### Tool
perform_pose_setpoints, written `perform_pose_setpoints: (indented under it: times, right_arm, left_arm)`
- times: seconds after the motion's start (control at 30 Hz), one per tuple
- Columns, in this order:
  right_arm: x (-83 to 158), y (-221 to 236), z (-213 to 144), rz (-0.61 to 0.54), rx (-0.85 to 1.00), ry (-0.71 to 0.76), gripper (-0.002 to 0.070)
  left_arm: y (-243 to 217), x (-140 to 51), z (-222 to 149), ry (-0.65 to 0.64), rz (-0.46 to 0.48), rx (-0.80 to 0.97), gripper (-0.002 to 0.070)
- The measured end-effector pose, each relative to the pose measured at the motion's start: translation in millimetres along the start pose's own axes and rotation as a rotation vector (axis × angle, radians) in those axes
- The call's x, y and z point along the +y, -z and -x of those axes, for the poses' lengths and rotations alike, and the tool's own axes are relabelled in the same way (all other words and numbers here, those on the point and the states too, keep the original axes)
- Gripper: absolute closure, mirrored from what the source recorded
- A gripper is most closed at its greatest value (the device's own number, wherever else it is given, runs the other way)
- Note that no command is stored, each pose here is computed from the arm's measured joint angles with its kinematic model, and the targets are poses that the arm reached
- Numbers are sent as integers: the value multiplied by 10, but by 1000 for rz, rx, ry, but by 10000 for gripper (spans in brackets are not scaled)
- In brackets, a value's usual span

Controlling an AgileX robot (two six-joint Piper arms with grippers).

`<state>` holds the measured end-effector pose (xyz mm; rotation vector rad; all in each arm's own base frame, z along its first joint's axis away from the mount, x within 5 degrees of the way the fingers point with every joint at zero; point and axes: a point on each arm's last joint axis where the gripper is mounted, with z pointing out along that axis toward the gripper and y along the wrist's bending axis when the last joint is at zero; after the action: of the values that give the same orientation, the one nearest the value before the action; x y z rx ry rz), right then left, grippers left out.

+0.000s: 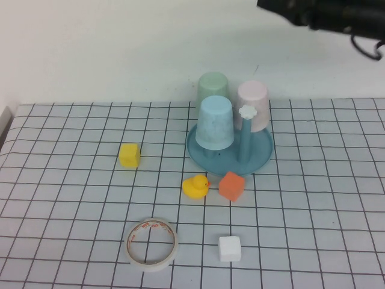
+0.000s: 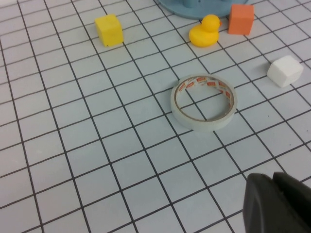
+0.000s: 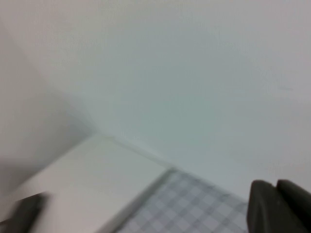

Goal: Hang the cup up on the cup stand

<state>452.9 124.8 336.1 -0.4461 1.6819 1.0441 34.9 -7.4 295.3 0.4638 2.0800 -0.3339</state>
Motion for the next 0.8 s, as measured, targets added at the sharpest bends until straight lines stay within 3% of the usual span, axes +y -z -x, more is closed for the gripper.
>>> perform_pose_setpoints:
  times: [0.13,0.2,0.4,0.57,0.8]
  right_arm:
    - [194,396,206,230,52,-41,667]
    - [216,599,305,249,76,-75,669]
    - [422,1123,415,160,122,-70,671]
    - [1034,1532,327,121,106,50,671]
    - [1758,2066,113,-86,-45,207,671]
  left_arm:
    - [0,1,-5,-2,2,5,675]
    - [0,2,0,-5,2,0,675]
    - [-32,-4,12,-29,-1,-35,675]
    - [-106,-9,-41,-42,0,-31,675]
    - [-118,68,-15,-124,90,-67,675]
